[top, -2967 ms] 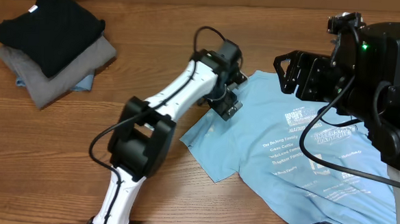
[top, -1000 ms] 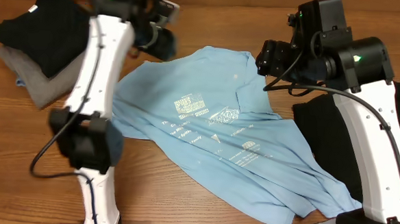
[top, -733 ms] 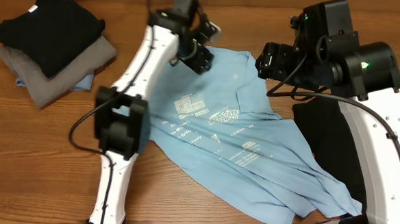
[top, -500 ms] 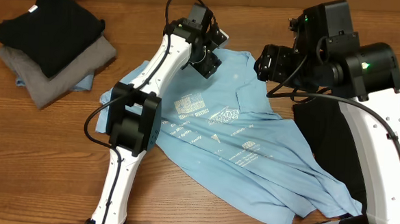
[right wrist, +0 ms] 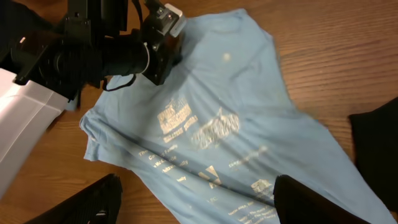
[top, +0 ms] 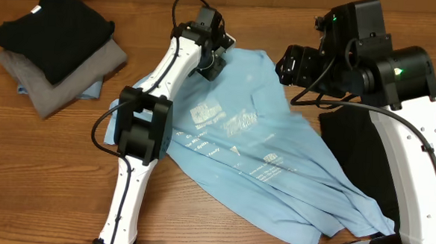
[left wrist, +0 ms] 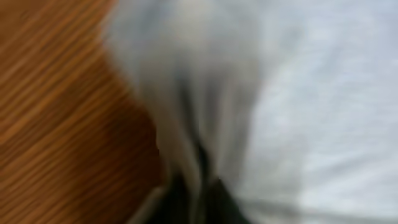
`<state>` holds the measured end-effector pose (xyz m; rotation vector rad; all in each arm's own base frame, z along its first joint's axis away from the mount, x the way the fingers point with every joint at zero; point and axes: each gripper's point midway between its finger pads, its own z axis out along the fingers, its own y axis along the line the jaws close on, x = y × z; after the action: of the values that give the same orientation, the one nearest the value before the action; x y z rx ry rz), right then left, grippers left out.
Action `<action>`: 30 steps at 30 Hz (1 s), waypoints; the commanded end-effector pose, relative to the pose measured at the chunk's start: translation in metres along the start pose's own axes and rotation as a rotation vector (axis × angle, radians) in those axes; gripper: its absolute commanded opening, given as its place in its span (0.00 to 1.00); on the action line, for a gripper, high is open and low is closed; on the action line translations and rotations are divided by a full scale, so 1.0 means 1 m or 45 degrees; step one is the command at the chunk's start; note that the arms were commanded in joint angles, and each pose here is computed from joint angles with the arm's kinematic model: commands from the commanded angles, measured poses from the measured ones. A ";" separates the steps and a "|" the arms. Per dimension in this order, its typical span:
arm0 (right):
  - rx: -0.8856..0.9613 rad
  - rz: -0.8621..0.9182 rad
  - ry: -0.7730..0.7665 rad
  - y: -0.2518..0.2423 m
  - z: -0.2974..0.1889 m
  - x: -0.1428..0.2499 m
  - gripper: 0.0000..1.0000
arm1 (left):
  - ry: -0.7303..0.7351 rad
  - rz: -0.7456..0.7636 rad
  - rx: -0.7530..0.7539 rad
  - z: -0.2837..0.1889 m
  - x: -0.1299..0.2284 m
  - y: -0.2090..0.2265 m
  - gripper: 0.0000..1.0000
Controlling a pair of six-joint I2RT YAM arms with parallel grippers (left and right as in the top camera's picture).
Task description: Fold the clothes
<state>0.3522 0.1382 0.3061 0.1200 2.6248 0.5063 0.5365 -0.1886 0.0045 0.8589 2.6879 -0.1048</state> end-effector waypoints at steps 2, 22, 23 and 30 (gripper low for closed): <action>-0.033 -0.008 -0.063 0.005 -0.015 -0.006 0.82 | 0.184 -0.257 -0.265 0.025 0.049 0.067 0.04; 0.429 0.388 0.153 -0.114 0.055 -0.011 0.80 | -0.223 -0.854 -0.181 -0.157 0.055 0.230 0.63; 0.457 0.433 0.179 -0.128 0.061 -0.010 0.81 | -0.234 -0.846 -0.185 -0.165 0.053 0.228 0.64; 0.621 0.671 0.441 -0.214 0.098 0.015 0.84 | -0.396 -0.794 -0.126 -0.234 0.033 0.204 0.72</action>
<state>0.3863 -0.0043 0.1592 0.8726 2.9673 0.0799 0.5677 0.0503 0.1798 -0.0966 2.6269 -0.1256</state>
